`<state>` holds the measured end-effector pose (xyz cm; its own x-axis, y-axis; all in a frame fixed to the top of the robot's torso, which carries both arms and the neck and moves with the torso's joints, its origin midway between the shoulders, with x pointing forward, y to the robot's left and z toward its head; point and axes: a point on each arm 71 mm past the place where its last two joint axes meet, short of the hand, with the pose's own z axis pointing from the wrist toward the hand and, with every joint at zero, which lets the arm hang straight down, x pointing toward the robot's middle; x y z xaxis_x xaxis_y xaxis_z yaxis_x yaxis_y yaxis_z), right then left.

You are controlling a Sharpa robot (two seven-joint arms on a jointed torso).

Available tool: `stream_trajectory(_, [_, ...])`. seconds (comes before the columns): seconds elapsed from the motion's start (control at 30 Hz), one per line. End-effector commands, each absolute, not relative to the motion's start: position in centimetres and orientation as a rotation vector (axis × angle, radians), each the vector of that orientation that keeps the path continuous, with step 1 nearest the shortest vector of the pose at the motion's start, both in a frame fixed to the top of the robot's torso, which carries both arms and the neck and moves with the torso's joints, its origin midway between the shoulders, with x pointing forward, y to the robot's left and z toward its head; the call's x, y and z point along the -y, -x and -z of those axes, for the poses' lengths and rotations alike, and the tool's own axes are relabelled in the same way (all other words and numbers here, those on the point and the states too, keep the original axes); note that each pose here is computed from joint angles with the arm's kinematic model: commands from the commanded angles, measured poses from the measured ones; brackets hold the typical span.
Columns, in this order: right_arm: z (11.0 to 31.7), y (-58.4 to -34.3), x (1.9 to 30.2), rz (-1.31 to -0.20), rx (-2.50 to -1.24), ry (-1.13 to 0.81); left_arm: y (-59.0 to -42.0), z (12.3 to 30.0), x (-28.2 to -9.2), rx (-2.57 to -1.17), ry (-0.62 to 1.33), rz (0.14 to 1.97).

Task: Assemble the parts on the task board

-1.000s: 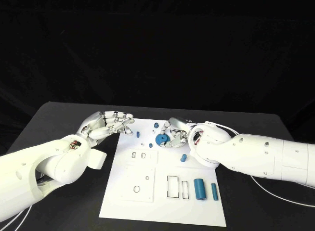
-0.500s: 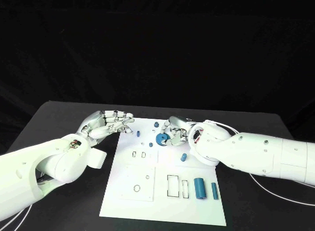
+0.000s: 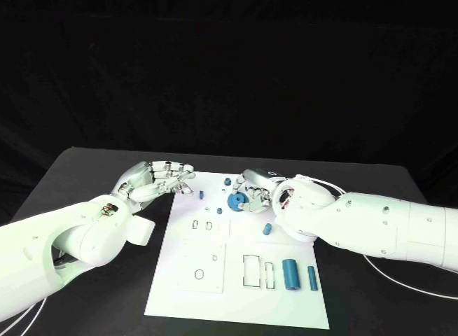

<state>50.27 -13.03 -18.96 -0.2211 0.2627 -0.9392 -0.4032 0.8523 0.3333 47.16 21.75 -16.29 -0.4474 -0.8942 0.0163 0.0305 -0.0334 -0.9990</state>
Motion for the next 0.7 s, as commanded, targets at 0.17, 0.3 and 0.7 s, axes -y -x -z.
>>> stream_trajectory(0.17, [18.9, -49.5, 12.8, -0.625, -1.628, 0.151, -47.1, 16.2, -21.5, -1.506, 0.937, 1.600])
stream_trajectory(0.3, [18.4, -49.2, 12.7, -0.635, -1.596, 0.153, -47.2, 16.2, -21.5, -1.507, 0.938, 1.600])
stream_trajectory(0.7, [17.3, -48.7, 12.1, -0.653, -1.527, 0.171, -47.2, 16.2, -21.5, -1.507, 0.938, 1.599])
